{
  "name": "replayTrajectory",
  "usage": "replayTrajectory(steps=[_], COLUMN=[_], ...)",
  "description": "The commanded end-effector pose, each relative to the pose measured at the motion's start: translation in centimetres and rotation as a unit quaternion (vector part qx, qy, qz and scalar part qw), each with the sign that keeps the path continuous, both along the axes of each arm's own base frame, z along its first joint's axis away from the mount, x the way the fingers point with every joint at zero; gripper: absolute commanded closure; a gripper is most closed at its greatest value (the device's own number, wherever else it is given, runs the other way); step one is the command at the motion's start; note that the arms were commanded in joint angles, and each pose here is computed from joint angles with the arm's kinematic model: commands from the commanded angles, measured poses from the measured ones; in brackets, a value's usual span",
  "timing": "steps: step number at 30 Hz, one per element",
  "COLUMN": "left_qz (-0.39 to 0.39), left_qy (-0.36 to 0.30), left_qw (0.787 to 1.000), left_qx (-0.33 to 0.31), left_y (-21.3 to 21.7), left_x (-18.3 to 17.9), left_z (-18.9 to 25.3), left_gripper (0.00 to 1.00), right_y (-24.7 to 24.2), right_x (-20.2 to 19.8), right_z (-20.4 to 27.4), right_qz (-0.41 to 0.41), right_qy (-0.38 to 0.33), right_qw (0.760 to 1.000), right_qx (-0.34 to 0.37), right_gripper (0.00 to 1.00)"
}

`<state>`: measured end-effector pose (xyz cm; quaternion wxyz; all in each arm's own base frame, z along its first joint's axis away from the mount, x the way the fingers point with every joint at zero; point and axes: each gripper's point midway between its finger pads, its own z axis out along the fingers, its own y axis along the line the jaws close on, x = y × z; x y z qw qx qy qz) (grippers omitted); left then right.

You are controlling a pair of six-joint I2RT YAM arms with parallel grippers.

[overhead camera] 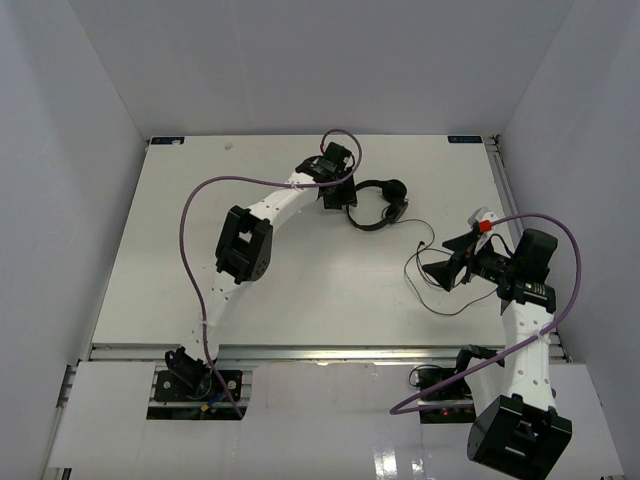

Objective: Wrap the headphones

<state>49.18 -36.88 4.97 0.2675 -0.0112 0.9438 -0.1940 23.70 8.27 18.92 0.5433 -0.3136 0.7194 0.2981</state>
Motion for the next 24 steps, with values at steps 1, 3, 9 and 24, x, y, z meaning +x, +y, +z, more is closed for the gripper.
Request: replayTrajectory(steps=[1,3,9,24], left_qz=[0.011,0.009,0.009,-0.035], left_qy=[-0.028,-0.034,-0.054,-0.026], left_qw=[0.999,0.999,0.995,0.995], left_qx=[0.027,0.031,0.081,0.088], left_y=[0.0,-0.2,0.4,-0.4], left_x=[0.4,0.6,1.1,0.0], left_z=[1.4,1.3,-0.2,-3.6], left_gripper=[0.46,0.51,0.57,0.68], right_y=[-0.2,-0.3,-0.4,-0.7], right_x=[0.3,0.3,0.4,0.6], right_z=[0.9,0.9,0.9,0.4], right_qz=[-0.007,-0.009,-0.013,-0.023], right_qy=[-0.012,-0.011,-0.012,-0.006], right_qw=[1.000,1.000,1.000,1.000], right_qx=[0.000,0.000,-0.003,-0.003], right_gripper=[0.08,0.08,0.08,0.08])
